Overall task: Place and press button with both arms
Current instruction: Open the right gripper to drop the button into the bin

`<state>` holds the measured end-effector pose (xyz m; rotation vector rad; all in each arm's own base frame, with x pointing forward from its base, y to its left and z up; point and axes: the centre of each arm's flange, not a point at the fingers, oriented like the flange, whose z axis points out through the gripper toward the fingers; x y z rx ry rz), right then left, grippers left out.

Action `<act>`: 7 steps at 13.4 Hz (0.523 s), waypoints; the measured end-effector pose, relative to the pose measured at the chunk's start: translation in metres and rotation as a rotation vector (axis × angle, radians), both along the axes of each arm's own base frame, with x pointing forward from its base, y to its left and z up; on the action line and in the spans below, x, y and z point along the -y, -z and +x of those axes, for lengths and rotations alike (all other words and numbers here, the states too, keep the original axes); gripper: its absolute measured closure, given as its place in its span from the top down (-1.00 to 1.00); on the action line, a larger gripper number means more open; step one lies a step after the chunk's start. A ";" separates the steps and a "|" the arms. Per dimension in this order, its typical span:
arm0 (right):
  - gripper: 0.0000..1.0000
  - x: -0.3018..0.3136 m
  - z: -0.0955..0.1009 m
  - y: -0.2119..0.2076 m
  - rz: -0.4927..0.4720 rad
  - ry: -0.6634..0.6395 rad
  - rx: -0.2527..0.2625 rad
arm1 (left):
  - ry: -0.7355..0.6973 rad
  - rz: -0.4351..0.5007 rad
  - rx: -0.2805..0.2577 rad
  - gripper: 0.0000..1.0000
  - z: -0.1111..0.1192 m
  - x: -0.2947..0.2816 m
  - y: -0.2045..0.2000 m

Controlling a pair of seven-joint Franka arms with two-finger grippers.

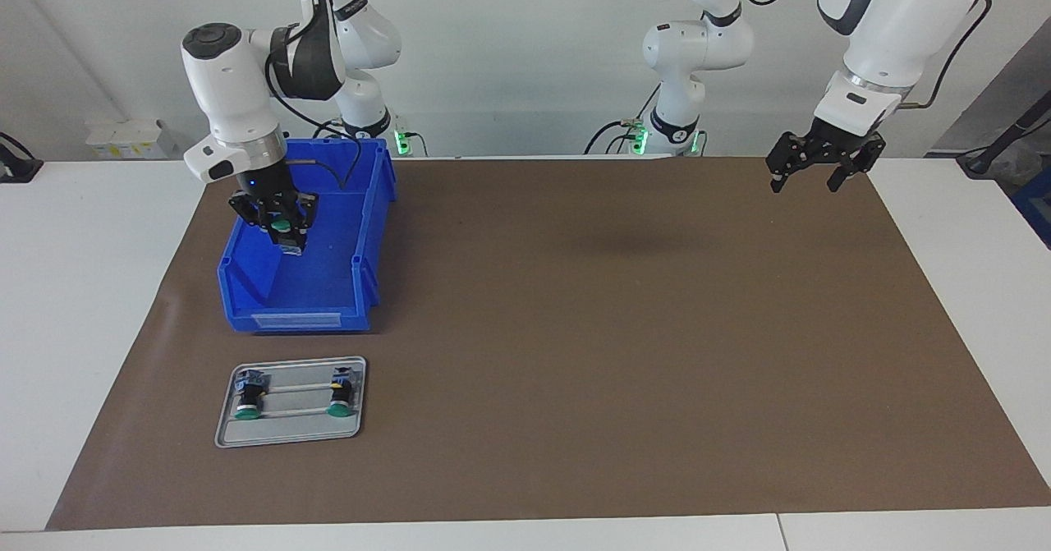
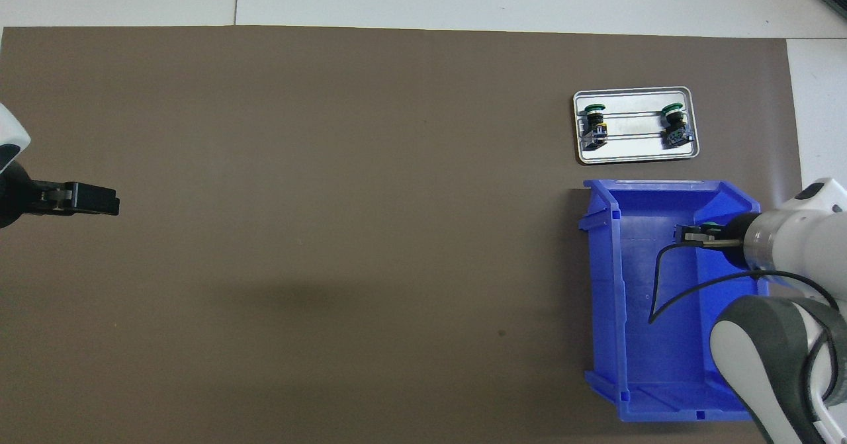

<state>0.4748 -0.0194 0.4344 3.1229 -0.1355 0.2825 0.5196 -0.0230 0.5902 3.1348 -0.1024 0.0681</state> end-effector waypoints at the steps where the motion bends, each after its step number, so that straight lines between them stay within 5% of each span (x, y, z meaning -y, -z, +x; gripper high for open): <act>1: -0.14 -0.001 -0.006 0.015 0.023 0.011 0.007 | 0.000 0.000 0.000 1.00 0.000 0.000 0.000; 7: -0.14 0.001 -0.045 0.087 0.040 0.028 0.021 | 0.000 0.000 0.000 1.00 0.000 0.000 0.000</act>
